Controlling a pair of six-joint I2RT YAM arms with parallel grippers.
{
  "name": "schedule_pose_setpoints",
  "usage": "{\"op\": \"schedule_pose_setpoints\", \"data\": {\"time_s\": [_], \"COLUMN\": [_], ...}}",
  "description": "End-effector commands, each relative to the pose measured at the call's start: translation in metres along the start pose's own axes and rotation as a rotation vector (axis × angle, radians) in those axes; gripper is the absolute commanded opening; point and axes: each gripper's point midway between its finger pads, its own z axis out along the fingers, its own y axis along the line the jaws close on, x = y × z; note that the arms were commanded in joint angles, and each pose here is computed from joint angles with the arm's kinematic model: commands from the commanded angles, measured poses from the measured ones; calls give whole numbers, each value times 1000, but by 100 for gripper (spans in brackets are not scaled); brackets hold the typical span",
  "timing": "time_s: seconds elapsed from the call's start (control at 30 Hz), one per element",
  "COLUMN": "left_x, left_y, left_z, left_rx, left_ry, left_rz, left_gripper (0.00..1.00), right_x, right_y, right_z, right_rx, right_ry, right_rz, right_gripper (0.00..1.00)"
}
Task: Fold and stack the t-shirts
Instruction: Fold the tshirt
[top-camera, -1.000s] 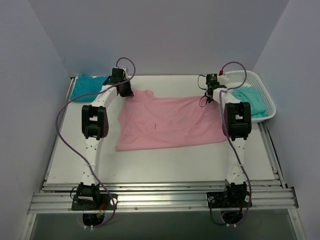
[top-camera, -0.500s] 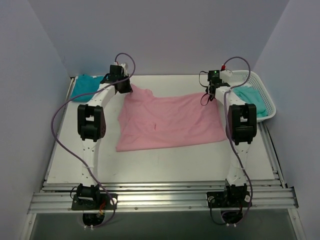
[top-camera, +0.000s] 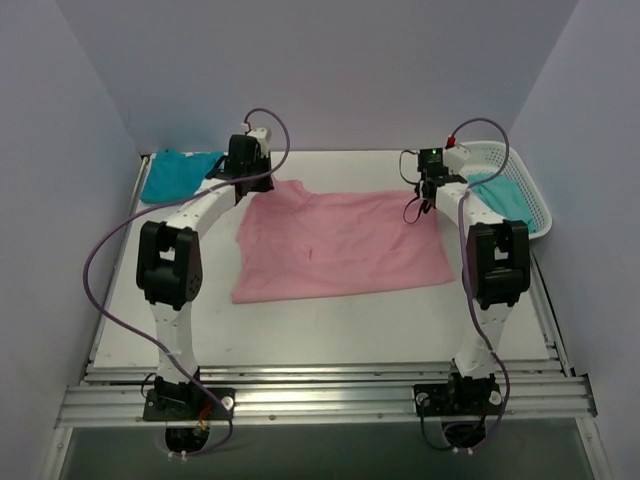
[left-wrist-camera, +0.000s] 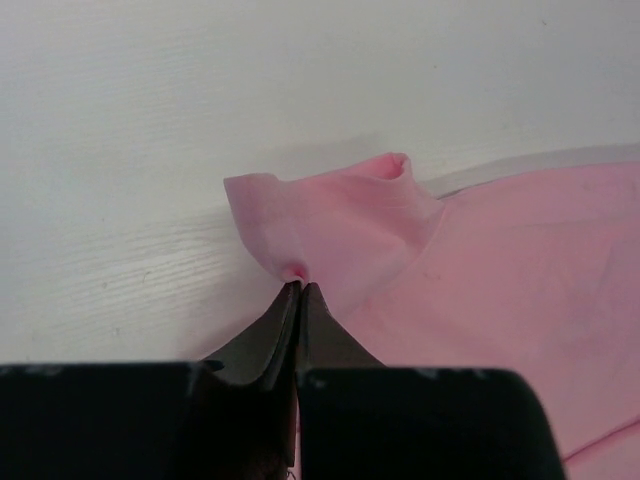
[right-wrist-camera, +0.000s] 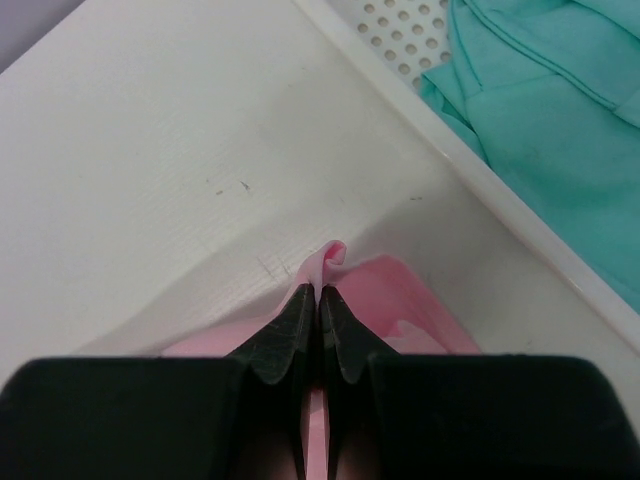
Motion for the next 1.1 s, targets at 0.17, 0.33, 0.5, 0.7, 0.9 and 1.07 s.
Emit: {"op": "schedule_pose_setpoints", "data": {"time_s": [0.17, 0.33, 0.5, 0.7, 0.9, 1.07], "left_x": [-38, -19, 3, 38, 66, 88], "left_y": [27, 38, 41, 30, 12, 10], "left_z": [-65, -89, -100, -105, -112, -113], "left_rx": [-154, -209, -226, -235, -246, -303], "left_ry": [-186, -201, -180, -137, -108, -80], "left_rz": [-7, -38, -62, -59, -46, -24], "left_gripper": [2, 2, 2, 2, 2, 2], "right_x": [-8, 8, 20, 32, 47, 68], "right_y": [-38, -52, -59, -72, -87, -94], "right_z": [-21, -20, -23, -32, -40, -39], "right_rx": [87, 119, 122, 134, 156, 157], "right_ry": [-41, -15, 2, 15, 28, 64], "right_rz": [33, 25, 26, 21, 23, 19], "right_gripper": [0, 0, 0, 0, 0, 5]}}
